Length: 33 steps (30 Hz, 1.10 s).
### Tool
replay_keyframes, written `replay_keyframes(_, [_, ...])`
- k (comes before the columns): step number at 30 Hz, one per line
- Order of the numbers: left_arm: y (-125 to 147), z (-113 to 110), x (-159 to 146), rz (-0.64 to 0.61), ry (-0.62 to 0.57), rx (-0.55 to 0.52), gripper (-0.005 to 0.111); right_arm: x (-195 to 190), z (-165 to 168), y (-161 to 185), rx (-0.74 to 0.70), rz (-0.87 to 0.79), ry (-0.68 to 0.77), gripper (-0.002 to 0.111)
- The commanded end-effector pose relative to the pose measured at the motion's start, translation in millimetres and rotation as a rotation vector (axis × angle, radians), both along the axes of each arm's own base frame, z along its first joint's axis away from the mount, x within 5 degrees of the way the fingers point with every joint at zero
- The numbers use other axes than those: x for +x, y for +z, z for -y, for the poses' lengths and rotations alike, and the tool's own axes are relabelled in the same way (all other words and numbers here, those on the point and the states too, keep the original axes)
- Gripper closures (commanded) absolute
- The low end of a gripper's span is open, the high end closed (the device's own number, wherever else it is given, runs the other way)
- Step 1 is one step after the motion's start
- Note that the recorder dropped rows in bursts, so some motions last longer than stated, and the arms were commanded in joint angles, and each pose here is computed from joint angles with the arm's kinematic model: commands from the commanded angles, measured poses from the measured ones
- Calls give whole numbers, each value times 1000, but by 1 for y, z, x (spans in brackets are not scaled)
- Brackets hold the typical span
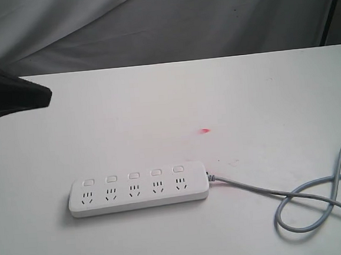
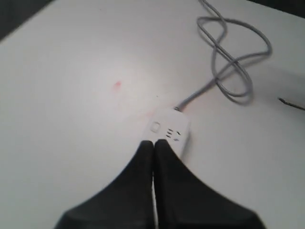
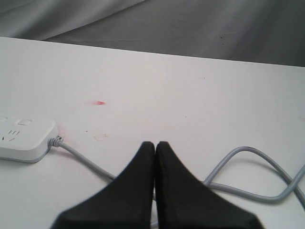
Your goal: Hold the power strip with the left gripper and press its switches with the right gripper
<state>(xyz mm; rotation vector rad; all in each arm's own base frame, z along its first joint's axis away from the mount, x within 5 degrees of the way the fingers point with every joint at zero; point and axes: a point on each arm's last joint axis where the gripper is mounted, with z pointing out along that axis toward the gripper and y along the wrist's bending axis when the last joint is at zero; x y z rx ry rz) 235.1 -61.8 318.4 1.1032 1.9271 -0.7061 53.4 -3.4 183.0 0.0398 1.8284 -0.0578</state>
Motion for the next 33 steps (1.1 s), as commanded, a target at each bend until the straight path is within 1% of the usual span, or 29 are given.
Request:
replay_keyframes(1, [9, -11, -19, 170, 340, -78, 106, 0, 1, -1, -5, 3, -7, 108])
replay_keyframes(3, [5, -22, -44, 261, 526, -103, 106, 0, 1, -1, -5, 3, -7, 108])
replay_keyframes(5, [-1, -28, -68, 330, 612, -92, 106, 0, 1, -1, -5, 3, -7, 108])
replay_keyframes(8, [-1, -32, -103, 456, 677, -107, 106, 0, 1, -1, -5, 3, -7, 108])
replay_keyframes(9, [0, -32, -116, 501, 679, -119, 106, 0, 1, -1, -5, 3, -7, 108])
replay_keyframes(12, [4, -32, -137, 590, 687, -144, 106, 0, 1, -1, -5, 3, -7, 108])
replay_keyframes(16, [6, -32, -149, 641, 684, -156, 106, 0, 1, -1, -5, 3, -7, 108])
replay_keyframes(19, [7, -32, -152, 655, 683, -161, 106, 0, 1, -1, -5, 3, -7, 108])
replay_keyframes(33, [7, -32, -152, 635, 693, -185, 106, 0, 1, -1, -5, 3, -7, 108])
